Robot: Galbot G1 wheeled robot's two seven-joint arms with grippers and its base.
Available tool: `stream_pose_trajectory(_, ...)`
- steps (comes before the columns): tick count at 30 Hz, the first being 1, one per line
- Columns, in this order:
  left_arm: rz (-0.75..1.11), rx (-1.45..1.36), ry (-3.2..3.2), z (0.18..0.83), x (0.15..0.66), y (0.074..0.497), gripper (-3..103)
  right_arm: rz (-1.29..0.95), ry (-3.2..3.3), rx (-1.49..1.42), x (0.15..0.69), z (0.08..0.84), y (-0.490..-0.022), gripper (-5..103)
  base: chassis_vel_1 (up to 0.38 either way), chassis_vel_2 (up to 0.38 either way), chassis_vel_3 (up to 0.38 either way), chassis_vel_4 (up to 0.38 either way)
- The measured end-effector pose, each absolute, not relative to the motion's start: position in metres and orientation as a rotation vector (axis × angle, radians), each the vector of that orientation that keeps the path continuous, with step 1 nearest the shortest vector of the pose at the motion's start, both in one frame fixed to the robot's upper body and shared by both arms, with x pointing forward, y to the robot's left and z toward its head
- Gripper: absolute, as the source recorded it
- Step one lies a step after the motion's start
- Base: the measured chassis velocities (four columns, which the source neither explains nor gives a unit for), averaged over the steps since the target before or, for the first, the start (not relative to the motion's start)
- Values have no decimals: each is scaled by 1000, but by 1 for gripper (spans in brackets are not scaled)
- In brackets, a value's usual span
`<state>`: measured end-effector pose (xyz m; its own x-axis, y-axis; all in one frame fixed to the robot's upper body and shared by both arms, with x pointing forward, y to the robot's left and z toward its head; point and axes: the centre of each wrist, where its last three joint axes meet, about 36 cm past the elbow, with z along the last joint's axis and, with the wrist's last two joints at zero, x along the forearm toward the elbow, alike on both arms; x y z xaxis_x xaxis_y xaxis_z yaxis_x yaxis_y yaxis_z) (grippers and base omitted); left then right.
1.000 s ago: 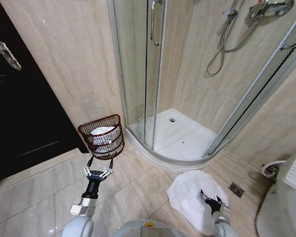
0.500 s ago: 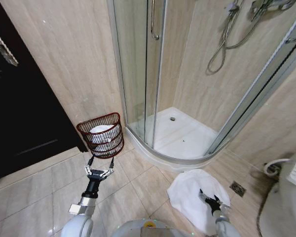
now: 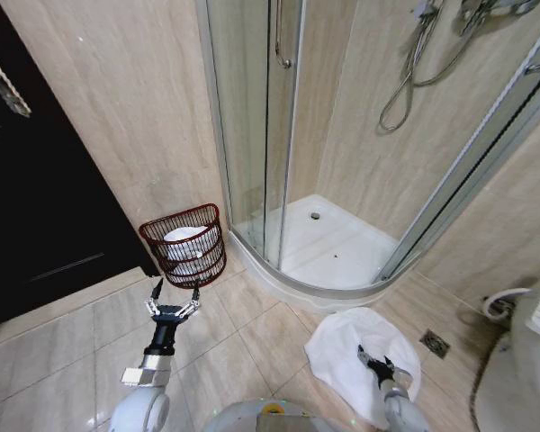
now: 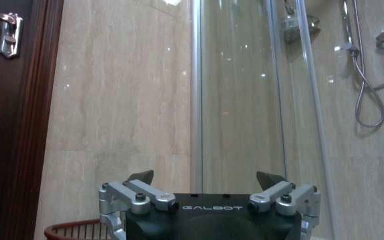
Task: Discard the used towel into the hamper.
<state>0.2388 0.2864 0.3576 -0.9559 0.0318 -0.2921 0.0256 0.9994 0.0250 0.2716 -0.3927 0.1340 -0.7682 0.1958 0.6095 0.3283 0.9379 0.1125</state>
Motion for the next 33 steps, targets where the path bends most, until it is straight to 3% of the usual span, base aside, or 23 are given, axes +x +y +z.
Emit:
stream_pose_trajectory(7,43,48,2833,365,243,283,100,-297,-2462,-369,278,131,-401,103,0,0,0,0)
stream_pose_trajectory(8,46,50,2832,366,243,283,100,-300,-2462,-367,279,131,-401,96,0,0,0,0)
stream_pose_trajectory(10,50,51,2831,366,244,282,100,-304,-2462,-363,280,130,-401,96,0,0,0,0)
stream_pose_trajectory(11,52,52,2831,366,244,282,100,-306,-2463,-359,280,129,-401,89,0,0,0,0)
stream_pose_trajectory(13,54,53,2831,367,244,281,100,-307,-2464,-356,280,128,-401,89,0,0,0,0)
stream_pose_trajectory(14,55,54,2831,367,244,281,100,-307,-2465,-352,280,127,-401,82,0,0,0,0)
stream_pose_trajectory(16,54,54,2832,369,244,281,100,-306,-2467,-345,280,125,-402,82,0,0,0,0)
stream_pose_trajectory(17,53,54,2832,370,244,280,100,-306,-2468,-344,280,125,-402,73,0,0,0,0)
stream_pose_trajectory(19,52,55,2831,372,244,280,100,-306,-2472,-343,281,124,-402,73,0,0,0,0)
stream_pose_trajectory(20,51,55,2829,374,244,279,100,-307,-2475,-341,282,123,-402,66,0,0,0,0)
stream_pose_trajectory(22,51,56,2827,375,244,279,100,-308,-2478,-340,282,121,-402,66,0,0,0,0)
stream_pose_trajectory(25,52,57,2823,377,245,278,100,-315,-2482,-335,280,117,-402,51,0,0,0,0)
stream_pose_trajectory(28,51,60,2821,377,245,278,100,-315,-2484,-337,278,114,-402,51,0,0,0,0)
stream_pose_trajectory(29,50,62,2820,378,245,278,100,-318,-2485,-340,277,114,-402,43,0,0,0,0)
stream_pose_trajectory(31,48,63,2819,378,245,277,100,-323,-2486,-342,276,113,-402,43,0,0,0,0)
stream_pose_trajectory(32,46,67,2818,378,245,276,100,-327,-2487,-342,274,114,-402,36,0,0,0,0)
stream_pose_trajectory(33,45,71,2817,378,246,275,100,-329,-2489,-343,273,114,-402,36,0,0,0,0)
